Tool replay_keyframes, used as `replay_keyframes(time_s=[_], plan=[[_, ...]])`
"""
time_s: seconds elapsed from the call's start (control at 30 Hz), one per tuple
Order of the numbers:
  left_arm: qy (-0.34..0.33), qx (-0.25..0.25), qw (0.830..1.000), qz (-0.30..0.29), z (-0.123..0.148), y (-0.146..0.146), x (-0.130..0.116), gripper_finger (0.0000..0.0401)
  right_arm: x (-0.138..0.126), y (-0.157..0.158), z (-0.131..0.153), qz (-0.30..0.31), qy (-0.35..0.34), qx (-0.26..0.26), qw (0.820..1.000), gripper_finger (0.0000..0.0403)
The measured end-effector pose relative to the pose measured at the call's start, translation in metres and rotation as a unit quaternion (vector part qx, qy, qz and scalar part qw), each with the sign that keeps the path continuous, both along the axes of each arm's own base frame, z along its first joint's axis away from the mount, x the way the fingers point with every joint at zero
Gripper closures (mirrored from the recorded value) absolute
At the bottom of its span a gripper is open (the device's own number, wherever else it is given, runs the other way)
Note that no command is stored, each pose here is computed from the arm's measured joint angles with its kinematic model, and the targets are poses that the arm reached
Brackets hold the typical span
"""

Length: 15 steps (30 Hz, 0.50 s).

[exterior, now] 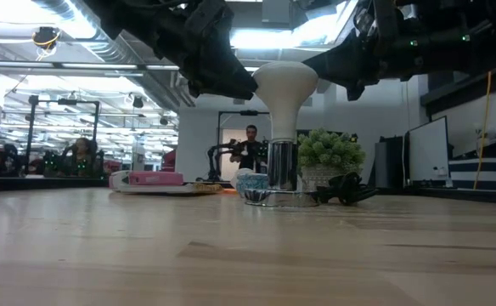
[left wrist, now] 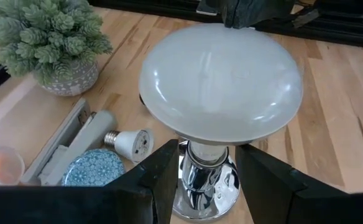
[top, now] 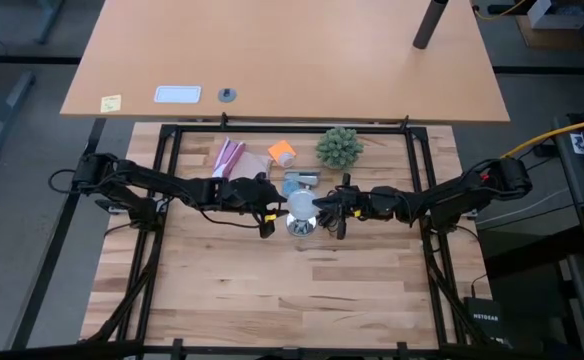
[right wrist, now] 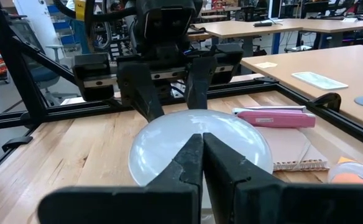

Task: Screw lightbulb
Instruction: Insert the lightbulb into the silver lamp socket

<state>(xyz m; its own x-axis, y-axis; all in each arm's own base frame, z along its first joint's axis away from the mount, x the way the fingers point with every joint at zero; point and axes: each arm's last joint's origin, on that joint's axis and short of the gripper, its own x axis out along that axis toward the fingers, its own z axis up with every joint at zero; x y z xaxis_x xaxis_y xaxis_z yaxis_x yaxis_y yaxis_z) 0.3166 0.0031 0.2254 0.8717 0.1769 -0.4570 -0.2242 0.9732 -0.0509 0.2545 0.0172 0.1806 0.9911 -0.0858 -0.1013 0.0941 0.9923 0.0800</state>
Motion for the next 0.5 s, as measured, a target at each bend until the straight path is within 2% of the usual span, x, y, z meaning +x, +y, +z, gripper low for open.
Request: replay_keyframes(time_s=[0.5], plan=[[-0.006, 0.012, 1.0, 0.005, 0.0015, 0.0011, 0.0006, 0.0251, -0.0001, 0.0009, -0.0004, 0.01, 0.002, 0.001, 1.0, 0.0386]])
